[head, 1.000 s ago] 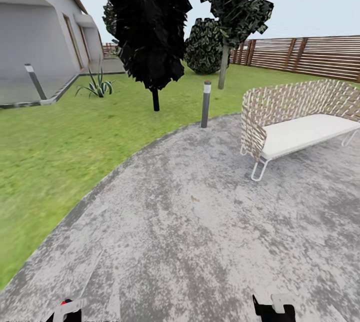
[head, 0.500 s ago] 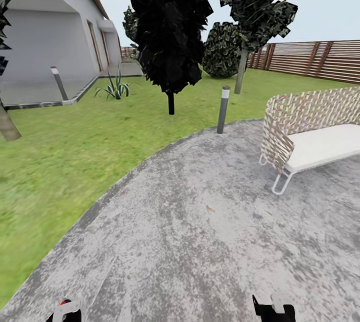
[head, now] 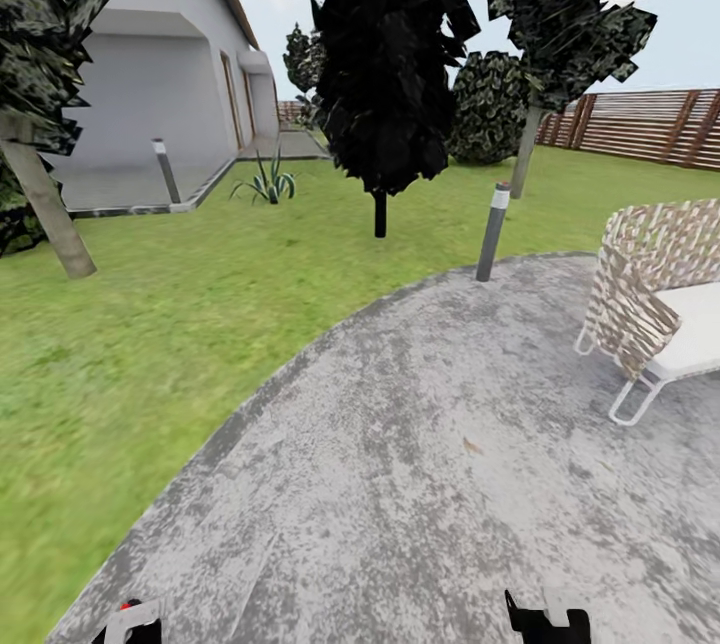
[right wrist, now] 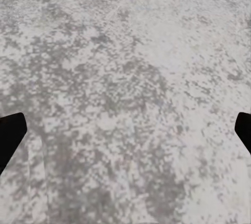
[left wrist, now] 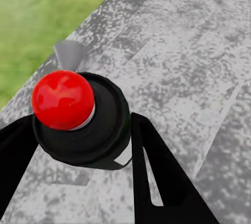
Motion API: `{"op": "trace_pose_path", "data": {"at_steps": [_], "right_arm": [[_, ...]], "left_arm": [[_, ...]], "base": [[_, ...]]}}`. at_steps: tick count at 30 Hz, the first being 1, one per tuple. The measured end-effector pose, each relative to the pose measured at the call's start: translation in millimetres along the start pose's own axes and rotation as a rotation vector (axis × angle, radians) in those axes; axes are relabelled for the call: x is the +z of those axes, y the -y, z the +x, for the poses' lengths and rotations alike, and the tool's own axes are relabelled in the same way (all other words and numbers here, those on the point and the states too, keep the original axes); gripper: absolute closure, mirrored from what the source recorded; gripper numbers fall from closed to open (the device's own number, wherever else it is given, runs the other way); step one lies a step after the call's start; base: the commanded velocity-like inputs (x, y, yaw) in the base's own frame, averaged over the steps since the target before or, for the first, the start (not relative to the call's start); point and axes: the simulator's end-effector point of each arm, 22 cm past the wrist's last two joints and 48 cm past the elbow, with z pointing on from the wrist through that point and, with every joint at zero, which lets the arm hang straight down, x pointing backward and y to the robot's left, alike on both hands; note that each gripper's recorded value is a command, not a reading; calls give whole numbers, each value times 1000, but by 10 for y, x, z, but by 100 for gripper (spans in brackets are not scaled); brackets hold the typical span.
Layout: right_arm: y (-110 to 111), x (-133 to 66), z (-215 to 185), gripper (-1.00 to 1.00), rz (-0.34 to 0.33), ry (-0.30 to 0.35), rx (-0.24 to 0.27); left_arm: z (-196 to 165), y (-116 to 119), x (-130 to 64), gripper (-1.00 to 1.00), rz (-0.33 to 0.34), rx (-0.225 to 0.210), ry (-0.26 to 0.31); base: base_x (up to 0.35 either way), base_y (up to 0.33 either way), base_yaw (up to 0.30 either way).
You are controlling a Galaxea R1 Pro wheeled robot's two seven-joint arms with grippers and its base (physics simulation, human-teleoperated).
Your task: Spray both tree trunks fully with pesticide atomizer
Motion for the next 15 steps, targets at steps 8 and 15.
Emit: {"op": "trace_pose_path", "data": {"at_steps": [8,15], "right_arm": [[-1,-3,-46,-100,0,10,1],[1,-7,-86,-100,1,18,3]], "left_arm": [[-43,3,-2,100,1,-3,9],[-81,6,-4,100,2,-5,17]], "base": [[143,287,180],[143,287,180]]}}
